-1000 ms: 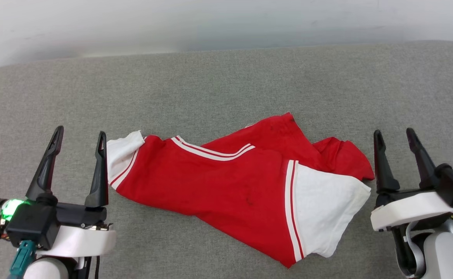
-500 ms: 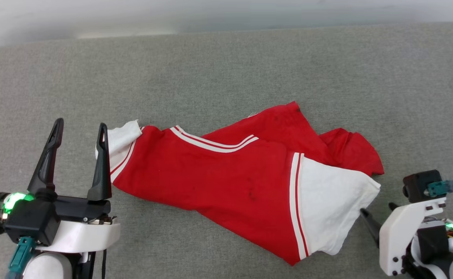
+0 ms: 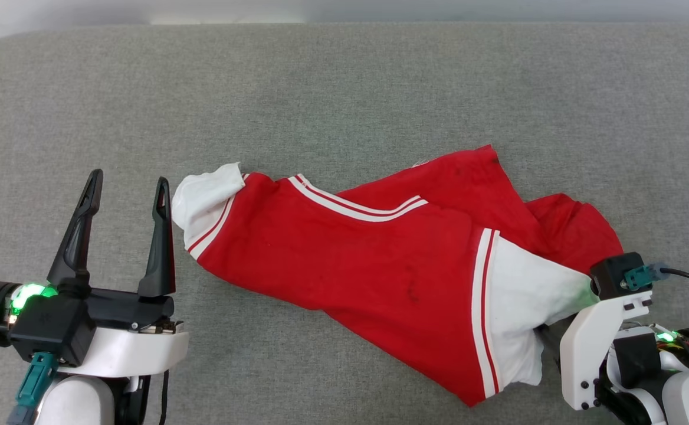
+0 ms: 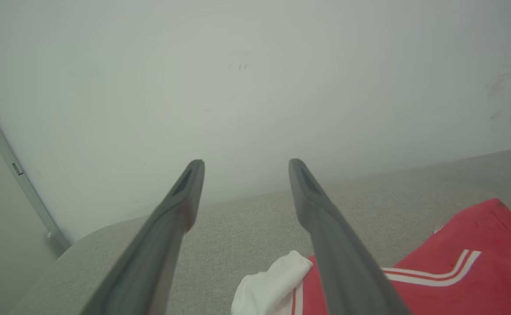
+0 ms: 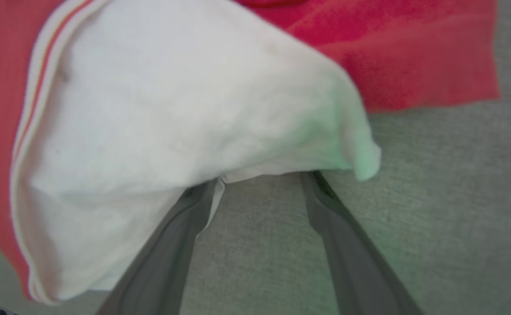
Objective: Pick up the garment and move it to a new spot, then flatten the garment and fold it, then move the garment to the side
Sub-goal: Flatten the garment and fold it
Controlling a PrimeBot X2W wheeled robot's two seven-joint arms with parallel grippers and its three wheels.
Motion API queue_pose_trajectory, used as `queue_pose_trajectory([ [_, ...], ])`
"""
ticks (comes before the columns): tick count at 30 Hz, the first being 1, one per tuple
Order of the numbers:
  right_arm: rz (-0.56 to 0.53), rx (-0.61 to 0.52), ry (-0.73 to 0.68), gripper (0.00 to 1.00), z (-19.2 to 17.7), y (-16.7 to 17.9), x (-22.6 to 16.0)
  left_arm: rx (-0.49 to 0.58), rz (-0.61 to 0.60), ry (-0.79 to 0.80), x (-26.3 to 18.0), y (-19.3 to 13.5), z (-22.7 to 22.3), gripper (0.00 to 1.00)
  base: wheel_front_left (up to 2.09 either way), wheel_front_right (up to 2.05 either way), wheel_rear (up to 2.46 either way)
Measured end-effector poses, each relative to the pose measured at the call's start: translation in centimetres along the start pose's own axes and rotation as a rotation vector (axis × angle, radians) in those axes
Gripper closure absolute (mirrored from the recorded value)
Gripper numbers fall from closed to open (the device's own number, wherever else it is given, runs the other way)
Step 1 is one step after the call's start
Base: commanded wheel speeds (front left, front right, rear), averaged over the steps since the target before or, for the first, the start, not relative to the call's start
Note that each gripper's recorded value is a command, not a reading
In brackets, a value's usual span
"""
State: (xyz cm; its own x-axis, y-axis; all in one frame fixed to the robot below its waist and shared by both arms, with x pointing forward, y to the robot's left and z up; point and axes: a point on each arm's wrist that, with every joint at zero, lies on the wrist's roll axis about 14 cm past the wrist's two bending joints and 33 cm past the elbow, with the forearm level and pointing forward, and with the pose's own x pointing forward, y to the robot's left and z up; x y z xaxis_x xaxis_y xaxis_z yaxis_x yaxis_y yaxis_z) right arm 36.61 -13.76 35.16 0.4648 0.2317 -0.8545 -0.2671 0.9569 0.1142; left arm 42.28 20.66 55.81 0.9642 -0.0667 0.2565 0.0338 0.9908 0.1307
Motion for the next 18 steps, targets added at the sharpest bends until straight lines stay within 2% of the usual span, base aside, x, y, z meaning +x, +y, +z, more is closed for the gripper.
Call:
queue_pose_trajectory([
  [1,0.001,-0.006,0.009,0.75,-0.1,0.0,0.2,0.0,0.0,0.002,0.0,0.0,0.0,0.0,0.0,0.0,0.0],
  [2,-0.003,-0.02,0.015,1.0,-0.2,-0.1,0.3,0.0,0.001,0.003,0.0,0.1,-0.1,0.0,0.0,0.0,0.0],
  [9,-0.088,-0.037,-0.021,1.0,0.7,-3.0,-0.2,-0.006,-0.005,0.004,0.1,-0.2,-0.2,0.0,0.0,0.0,0.0],
  [14,-0.236,-0.026,-0.061,1.0,1.8,-8.3,-2.0,-0.02,-0.026,0.004,0.5,-1.1,-0.4,0.0,0.0,0.0,0.0],
  [18,-0.312,0.016,-0.051,1.0,1.2,-11.4,-3.3,-0.031,-0.045,0.007,0.7,-1.7,-0.7,0.0,0.0,0.0,0.0],
])
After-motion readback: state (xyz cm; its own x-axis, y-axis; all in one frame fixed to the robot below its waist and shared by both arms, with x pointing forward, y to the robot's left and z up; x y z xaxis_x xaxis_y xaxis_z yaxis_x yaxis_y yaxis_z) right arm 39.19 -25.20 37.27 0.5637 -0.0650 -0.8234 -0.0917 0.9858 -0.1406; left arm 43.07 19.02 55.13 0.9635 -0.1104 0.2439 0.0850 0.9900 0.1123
